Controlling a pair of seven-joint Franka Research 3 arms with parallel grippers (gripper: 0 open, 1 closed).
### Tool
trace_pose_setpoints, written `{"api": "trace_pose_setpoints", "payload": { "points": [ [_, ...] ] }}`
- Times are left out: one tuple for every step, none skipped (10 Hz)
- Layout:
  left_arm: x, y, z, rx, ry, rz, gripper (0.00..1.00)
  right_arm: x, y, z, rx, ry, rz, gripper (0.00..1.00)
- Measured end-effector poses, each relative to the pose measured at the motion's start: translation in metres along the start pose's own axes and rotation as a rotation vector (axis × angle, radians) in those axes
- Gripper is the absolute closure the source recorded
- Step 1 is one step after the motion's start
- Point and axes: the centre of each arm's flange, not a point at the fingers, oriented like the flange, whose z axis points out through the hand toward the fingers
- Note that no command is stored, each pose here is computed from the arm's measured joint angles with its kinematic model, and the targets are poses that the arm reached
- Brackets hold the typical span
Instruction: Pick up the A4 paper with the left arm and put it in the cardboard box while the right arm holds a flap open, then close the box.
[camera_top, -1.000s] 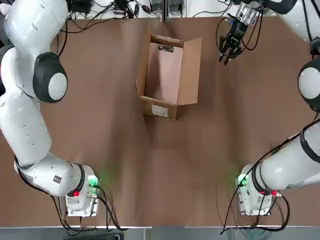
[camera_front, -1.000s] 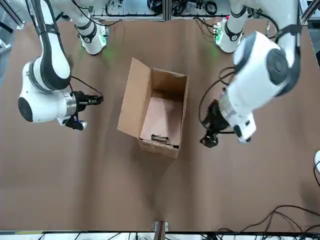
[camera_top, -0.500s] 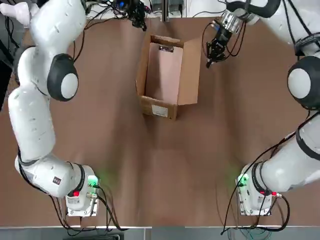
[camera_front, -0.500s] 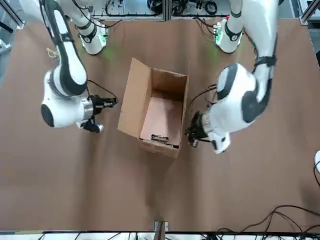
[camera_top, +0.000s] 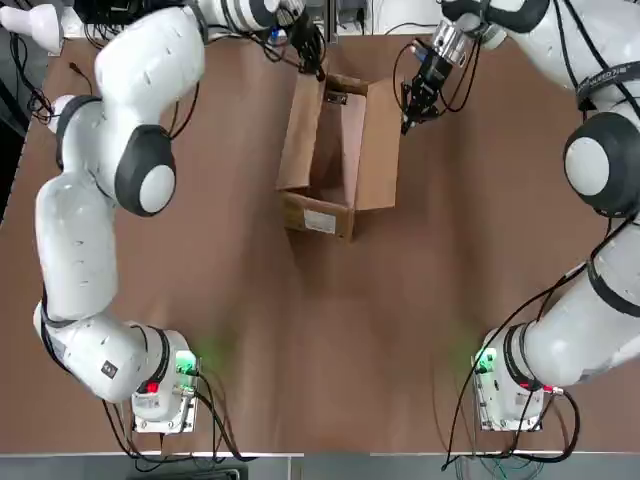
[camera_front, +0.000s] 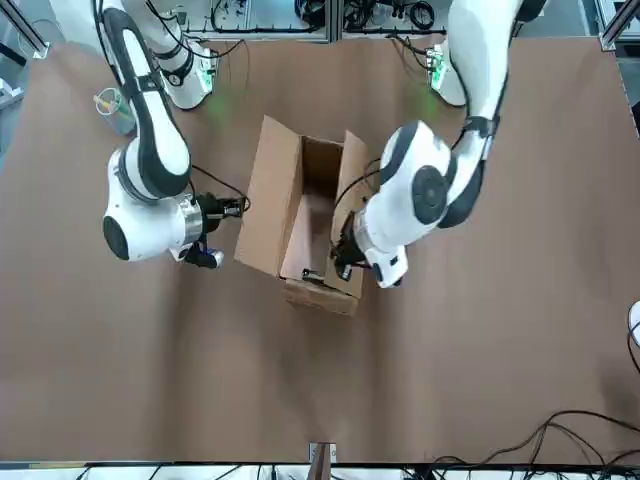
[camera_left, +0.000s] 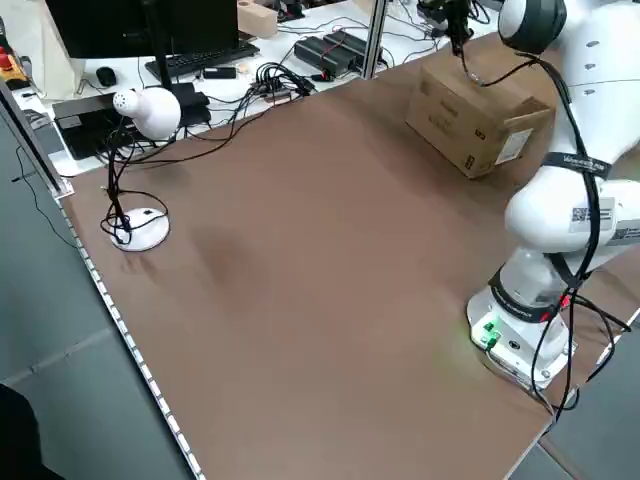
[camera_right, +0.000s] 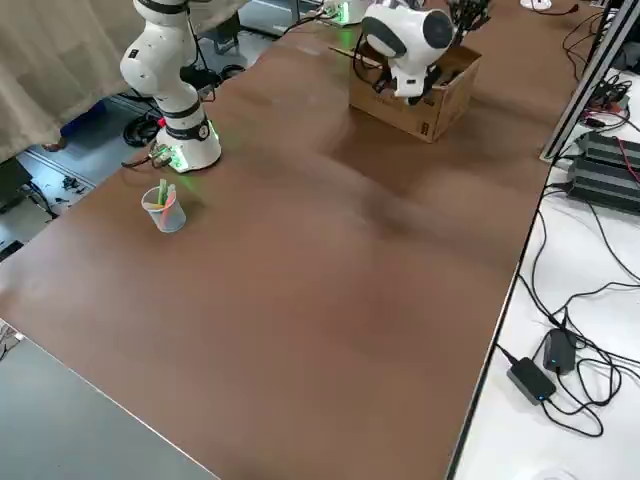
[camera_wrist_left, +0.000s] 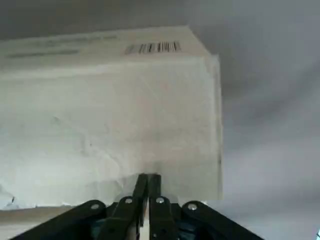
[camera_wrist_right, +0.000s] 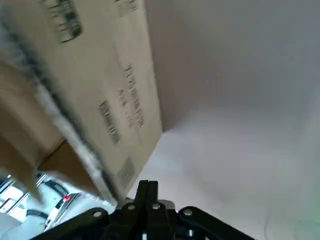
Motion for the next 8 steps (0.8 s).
{"api": "trace_pose_setpoints", "payload": {
  "points": [
    [0.001, 0.001, 0.028, -0.004, 0.019, -0.005, 0.91, -0.008, -0.015, -0.014, 0.024, -0.011, -0.011, 0.99],
    [0.004, 0.002, 0.044, -0.006, 0.037, -0.005, 0.91, -0.014, -0.027, -0.022, 0.045, -0.013, -0.018, 0.99],
    [0.004, 0.002, 0.045, -0.009, 0.04, -0.005, 0.91, -0.016, -0.034, -0.02, 0.061, -0.02, -0.026, 0.99],
    [0.004, 0.002, 0.045, -0.008, 0.042, -0.007, 0.91, -0.018, -0.041, -0.013, 0.067, -0.029, -0.03, 0.99],
    [0.005, 0.002, 0.046, -0.01, 0.042, -0.007, 0.91, -0.017, -0.049, -0.006, 0.068, -0.024, -0.025, 0.99],
    [0.005, 0.003, 0.046, -0.012, 0.041, -0.007, 0.91, -0.015, -0.056, 0.003, 0.068, -0.007, -0.024, 0.99],
    [0.004, 0.004, 0.043, -0.02, 0.039, -0.007, 0.91, -0.011, -0.063, 0.015, 0.07, 0.007, -0.019, 0.99],
    [0.003, 0.008, 0.035, -0.048, 0.043, 0.0, 0.91, -0.011, -0.071, 0.02, 0.094, 0.011, -0.015, 0.99]
  ]
}}
